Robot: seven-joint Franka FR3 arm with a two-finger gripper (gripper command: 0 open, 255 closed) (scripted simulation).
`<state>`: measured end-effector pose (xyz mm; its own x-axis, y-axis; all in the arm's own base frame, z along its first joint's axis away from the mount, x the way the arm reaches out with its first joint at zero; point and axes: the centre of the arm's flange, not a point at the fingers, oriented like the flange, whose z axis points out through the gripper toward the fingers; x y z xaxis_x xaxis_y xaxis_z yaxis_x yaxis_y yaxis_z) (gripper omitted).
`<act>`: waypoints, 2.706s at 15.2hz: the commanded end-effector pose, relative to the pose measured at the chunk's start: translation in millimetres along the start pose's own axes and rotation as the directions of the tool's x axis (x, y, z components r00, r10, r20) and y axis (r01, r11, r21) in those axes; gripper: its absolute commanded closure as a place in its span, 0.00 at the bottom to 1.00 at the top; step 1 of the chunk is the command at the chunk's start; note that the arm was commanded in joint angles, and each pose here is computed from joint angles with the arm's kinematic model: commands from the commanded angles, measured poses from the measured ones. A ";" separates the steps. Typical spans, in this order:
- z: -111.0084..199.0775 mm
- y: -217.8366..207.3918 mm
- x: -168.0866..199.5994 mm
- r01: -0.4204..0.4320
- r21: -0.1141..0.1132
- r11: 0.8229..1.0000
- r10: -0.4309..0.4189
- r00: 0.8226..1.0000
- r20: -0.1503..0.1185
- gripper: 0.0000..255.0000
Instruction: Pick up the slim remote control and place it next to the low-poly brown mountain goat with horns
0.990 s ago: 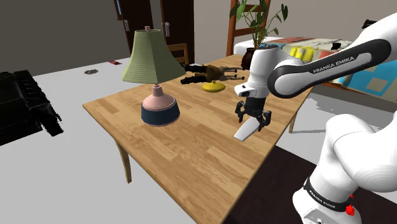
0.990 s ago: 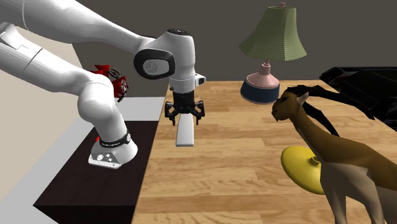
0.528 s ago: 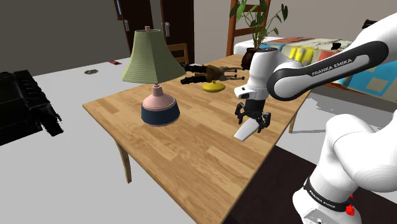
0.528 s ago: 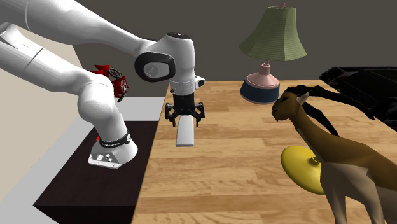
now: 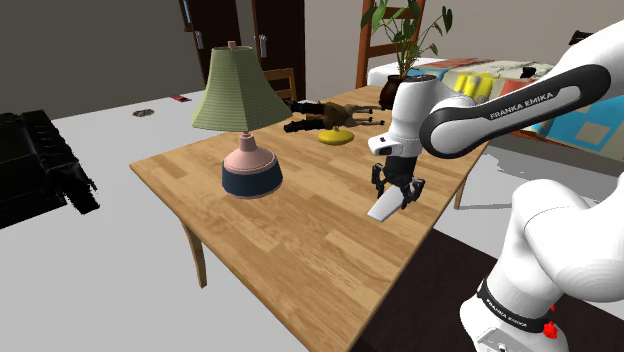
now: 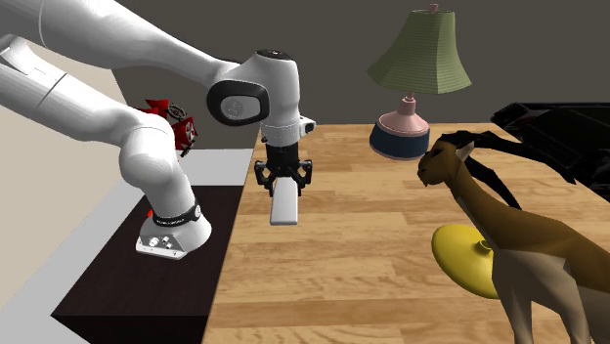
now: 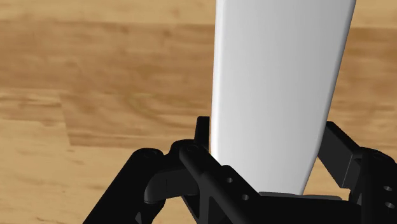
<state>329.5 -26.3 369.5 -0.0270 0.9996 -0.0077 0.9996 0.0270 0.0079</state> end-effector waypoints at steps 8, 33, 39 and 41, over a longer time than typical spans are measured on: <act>-26.3 0.2 -0.2 0.000 0.000 1.000 0.000 1.000 0.000 1.00; -158.3 1.2 -1.2 0.000 0.000 1.000 0.000 1.000 0.000 1.00; -190.0 1.5 -1.5 0.000 0.000 1.000 0.000 1.000 0.000 1.00; -200.6 1.6 -1.6 0.000 0.000 1.000 0.000 1.000 0.000 1.00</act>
<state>328.1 -26.7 564.4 -0.0269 0.9996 -0.0079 0.9996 0.0270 0.0080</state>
